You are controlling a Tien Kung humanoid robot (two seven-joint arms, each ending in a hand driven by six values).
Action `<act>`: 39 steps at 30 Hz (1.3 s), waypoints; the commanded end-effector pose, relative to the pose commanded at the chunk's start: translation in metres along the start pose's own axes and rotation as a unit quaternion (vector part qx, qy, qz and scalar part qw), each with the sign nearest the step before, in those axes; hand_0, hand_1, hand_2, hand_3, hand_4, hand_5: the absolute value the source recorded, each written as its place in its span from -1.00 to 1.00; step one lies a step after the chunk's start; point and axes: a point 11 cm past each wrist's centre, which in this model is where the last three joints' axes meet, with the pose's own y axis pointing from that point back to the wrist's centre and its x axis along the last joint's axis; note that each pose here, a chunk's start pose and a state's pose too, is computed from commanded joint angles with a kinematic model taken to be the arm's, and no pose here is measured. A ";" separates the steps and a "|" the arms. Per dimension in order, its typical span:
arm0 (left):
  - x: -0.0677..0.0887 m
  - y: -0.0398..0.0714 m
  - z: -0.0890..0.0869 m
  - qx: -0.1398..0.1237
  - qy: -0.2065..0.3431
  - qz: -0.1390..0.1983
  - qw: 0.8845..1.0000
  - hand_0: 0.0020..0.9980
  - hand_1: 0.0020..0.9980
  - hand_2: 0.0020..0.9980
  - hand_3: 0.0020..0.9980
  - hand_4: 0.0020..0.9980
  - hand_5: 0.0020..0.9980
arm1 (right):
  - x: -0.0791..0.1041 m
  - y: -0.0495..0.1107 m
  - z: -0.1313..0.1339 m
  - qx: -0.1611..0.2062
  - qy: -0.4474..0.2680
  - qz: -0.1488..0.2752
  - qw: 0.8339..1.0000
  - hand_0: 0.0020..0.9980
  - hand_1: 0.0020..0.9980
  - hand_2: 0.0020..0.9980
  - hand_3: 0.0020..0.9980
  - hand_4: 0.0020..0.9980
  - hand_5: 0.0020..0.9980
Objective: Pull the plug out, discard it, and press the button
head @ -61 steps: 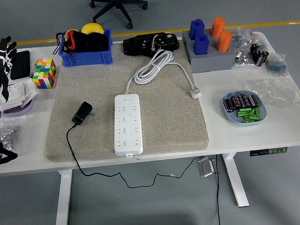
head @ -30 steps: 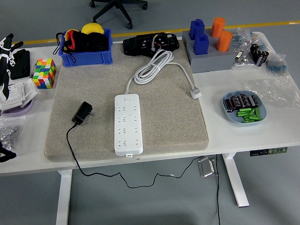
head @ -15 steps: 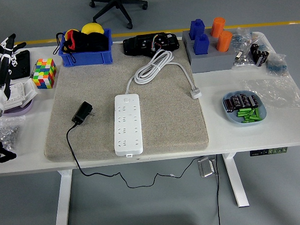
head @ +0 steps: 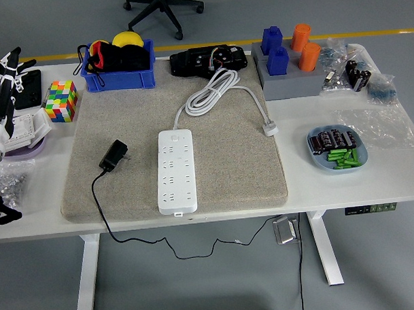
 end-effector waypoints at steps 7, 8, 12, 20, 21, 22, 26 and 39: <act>0.001 -0.001 0.001 -0.001 0.001 0.001 1.000 0.61 0.53 0.64 0.95 0.74 1.00 | 0.001 0.000 -0.002 0.002 -0.001 0.001 1.000 0.57 0.49 0.49 0.49 0.59 0.57; 0.001 -0.001 0.001 -0.001 0.002 0.001 1.000 0.59 0.48 0.56 0.94 0.73 1.00 | 0.001 0.000 -0.002 0.002 -0.001 0.001 1.000 0.57 0.49 0.49 0.49 0.59 0.57; 0.001 -0.001 0.001 -0.001 0.003 0.002 1.000 0.59 0.48 0.56 0.94 0.73 1.00 | 0.000 0.000 -0.001 0.001 -0.001 0.000 1.000 0.57 0.49 0.49 0.49 0.59 0.57; 0.003 0.000 0.002 -0.003 0.006 0.006 1.000 0.58 0.43 0.49 0.94 0.73 1.00 | 0.002 0.000 0.000 0.001 -0.004 0.002 1.000 0.57 0.49 0.49 0.49 0.59 0.57; 0.004 0.000 0.002 -0.003 0.006 0.007 1.000 0.58 0.43 0.49 0.94 0.73 1.00 | 0.003 0.000 0.000 0.001 -0.004 0.002 1.000 0.57 0.49 0.49 0.49 0.59 0.57; 0.004 0.000 0.002 -0.003 0.006 0.007 1.000 0.58 0.43 0.49 0.94 0.73 1.00 | 0.003 0.000 0.000 0.001 -0.005 0.003 1.000 0.57 0.49 0.49 0.49 0.59 0.57; 0.006 0.000 0.003 -0.004 0.008 0.010 1.000 0.57 0.43 0.48 0.94 0.73 1.00 | 0.004 0.001 -0.001 0.003 -0.007 0.003 1.000 0.57 0.49 0.49 0.49 0.59 0.57; 0.009 0.002 0.003 -0.004 0.015 0.018 1.000 0.56 0.41 0.46 0.94 0.72 1.00 | 0.000 0.000 0.002 0.001 -0.019 -0.001 1.000 0.57 0.49 0.49 0.49 0.59 0.58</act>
